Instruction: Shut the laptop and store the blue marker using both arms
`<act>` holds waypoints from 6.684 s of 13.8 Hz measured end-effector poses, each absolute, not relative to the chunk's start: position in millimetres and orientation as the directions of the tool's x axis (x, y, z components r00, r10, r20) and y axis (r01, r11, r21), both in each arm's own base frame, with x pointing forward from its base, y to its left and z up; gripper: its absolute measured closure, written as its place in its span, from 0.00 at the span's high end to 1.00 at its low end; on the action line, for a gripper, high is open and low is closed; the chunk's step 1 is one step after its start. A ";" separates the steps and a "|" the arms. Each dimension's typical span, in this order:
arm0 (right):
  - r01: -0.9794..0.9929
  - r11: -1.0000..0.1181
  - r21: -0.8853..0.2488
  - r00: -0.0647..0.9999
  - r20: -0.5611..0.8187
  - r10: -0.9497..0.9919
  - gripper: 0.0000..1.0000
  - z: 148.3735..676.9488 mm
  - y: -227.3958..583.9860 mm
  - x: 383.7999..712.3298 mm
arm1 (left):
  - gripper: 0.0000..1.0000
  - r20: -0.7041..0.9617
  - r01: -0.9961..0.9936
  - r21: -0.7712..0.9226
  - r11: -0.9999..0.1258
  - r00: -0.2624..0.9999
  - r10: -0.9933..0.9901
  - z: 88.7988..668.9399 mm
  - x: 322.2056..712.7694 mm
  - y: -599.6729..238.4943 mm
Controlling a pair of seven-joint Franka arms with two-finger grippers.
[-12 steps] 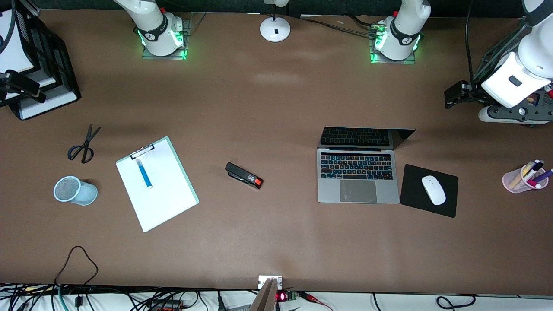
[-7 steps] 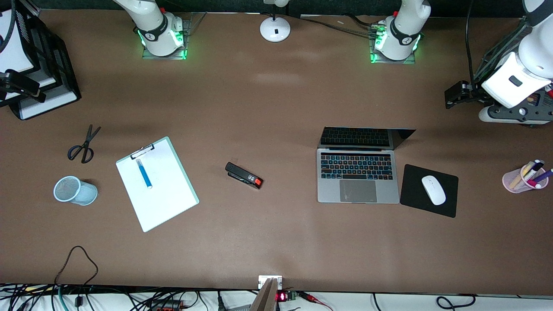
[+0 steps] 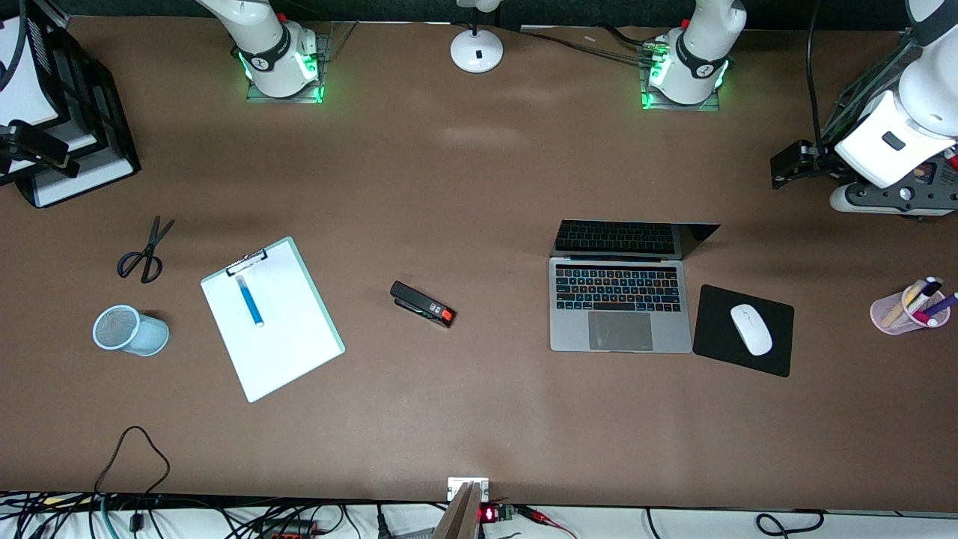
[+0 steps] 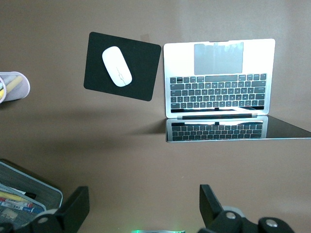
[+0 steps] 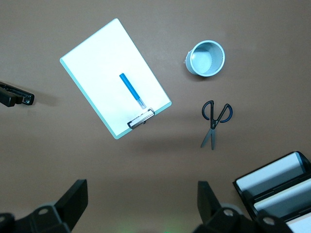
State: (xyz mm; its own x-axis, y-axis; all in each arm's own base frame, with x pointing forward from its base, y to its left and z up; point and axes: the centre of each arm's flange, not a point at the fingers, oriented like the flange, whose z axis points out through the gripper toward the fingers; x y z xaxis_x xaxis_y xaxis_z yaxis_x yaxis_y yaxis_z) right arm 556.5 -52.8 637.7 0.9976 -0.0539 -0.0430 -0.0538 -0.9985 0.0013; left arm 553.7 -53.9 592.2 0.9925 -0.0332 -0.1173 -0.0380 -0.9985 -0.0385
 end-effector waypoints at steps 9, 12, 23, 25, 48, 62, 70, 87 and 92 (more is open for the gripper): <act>-0.023 -1.000 0.016 0.990 -0.140 -0.025 1.00 572.3 -33.4 587.7 | 0.85 -0.191 -0.041 -0.037 -0.998 0.981 -0.034 562.4 563.0 -53.9; -0.014 -1.000 0.023 0.989 -0.145 -0.017 1.00 550.1 -27.7 601.8 | 0.53 -0.242 -0.047 -0.010 -0.999 0.969 -0.043 556.3 558.3 -60.6; 0.086 -0.995 0.058 0.975 -0.211 0.072 1.00 385.0 -1.7 666.7 | 0.01 -0.343 0.029 0.046 -0.999 0.939 0.011 443.7 521.0 -155.4; 0.127 -0.990 0.058 0.969 -0.222 0.112 1.00 364.0 10.8 671.1 | 0.01 -0.317 0.025 0.036 -0.999 0.948 0.012 412.7 504.1 -173.2; 0.470 -0.883 0.002 0.879 -0.084 0.468 0.88 205.5 44.5 675.2 | 0.01 0.133 -0.027 0.161 -0.987 0.991 -0.005 323.6 553.2 -165.5; 0.468 -0.884 0.002 0.880 -0.096 0.466 0.38 187.6 41.5 668.2 | 0.01 0.157 -0.020 0.224 -0.974 0.987 0.016 248.7 607.0 -170.2; 0.468 -0.884 0.004 0.880 -0.096 0.466 0.18 184.0 41.3 668.2 | 0.01 0.134 -0.057 0.193 -0.980 0.990 -0.031 183.3 636.1 -161.9; 0.490 -0.869 0.064 0.866 0.084 0.494 0.18 295.2 46.2 696.4 | 0.01 -0.049 -0.067 0.083 -0.994 0.996 -0.072 279.4 654.3 -143.6; 0.708 -0.690 0.149 0.672 0.158 0.724 0.18 387.0 30.8 692.5 | 0.01 -0.202 -0.074 0.009 -0.997 0.976 -0.074 351.3 633.4 -133.8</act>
State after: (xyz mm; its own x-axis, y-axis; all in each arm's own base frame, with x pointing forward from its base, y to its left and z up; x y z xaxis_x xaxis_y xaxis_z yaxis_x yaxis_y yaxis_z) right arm 692.5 30.8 387.0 0.6717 0.7237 0.1583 0.7083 -0.6900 0.1491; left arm 633.4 -133.8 351.3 0.9765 -0.0744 -0.2023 -0.0741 -0.9972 0.0088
